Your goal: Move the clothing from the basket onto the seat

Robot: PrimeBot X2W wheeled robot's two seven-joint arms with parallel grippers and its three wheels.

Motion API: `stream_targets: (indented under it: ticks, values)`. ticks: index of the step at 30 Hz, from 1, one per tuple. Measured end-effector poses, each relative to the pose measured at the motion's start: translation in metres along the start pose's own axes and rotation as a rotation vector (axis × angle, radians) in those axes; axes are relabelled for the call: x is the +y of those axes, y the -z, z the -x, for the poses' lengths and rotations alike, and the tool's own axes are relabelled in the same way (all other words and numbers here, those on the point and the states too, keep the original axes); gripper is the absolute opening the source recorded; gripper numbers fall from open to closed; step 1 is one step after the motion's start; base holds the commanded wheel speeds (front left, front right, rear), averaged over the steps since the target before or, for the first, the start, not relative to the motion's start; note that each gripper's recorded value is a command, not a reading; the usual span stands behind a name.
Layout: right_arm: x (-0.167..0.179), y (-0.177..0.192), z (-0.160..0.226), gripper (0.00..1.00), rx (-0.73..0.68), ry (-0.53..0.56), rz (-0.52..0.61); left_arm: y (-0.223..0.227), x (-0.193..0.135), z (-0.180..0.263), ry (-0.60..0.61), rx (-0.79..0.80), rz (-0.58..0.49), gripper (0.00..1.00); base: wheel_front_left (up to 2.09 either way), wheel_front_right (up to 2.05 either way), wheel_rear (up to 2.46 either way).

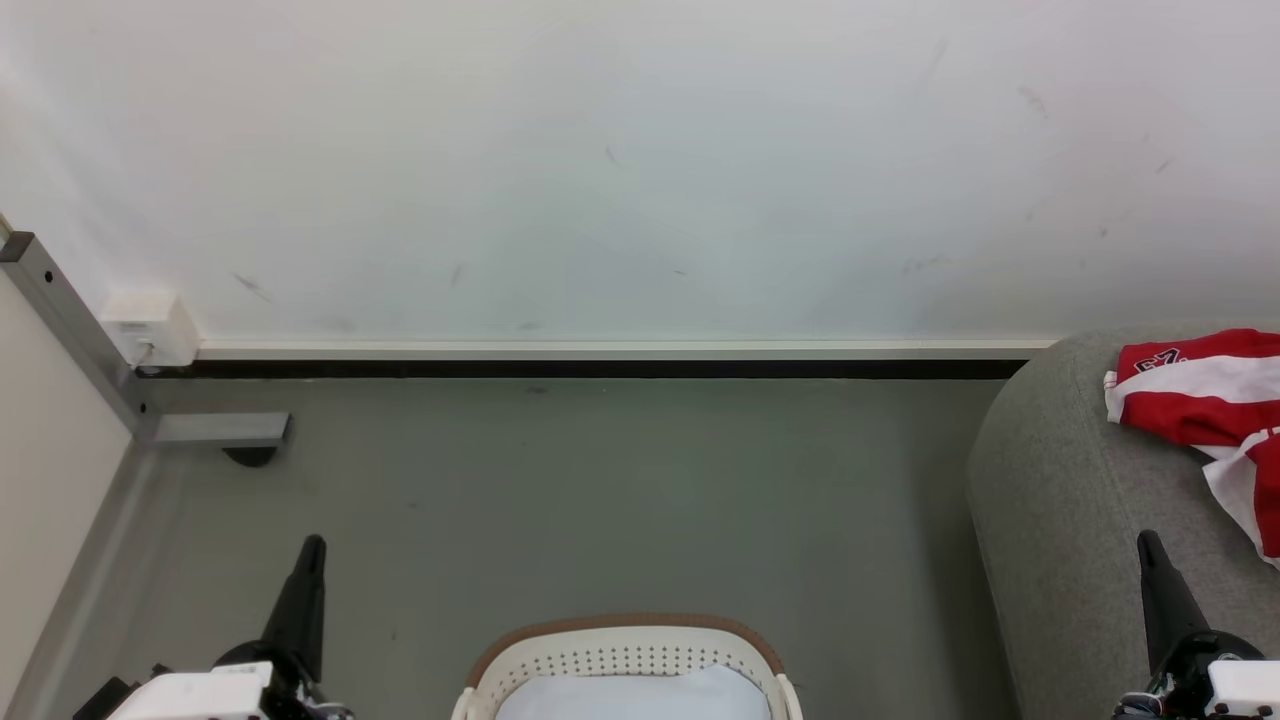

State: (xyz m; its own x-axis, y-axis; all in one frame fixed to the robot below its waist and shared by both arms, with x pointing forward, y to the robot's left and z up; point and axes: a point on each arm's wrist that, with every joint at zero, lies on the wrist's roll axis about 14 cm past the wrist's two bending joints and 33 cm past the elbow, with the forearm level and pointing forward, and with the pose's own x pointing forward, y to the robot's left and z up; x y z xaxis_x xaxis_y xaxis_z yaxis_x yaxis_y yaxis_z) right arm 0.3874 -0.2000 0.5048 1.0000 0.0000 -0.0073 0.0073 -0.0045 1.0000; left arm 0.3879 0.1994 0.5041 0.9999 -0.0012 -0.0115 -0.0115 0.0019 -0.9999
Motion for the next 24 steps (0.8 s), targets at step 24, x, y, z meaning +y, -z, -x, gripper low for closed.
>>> stream_targets:
  ticks: [24]
  values:
    - [-0.0001,-0.0001,0.0001,0.00,0.000,0.000,-0.001,0.0000,0.0000,0.0000,0.000,0.000,0.000,0.00,0.00,0.00,0.00]
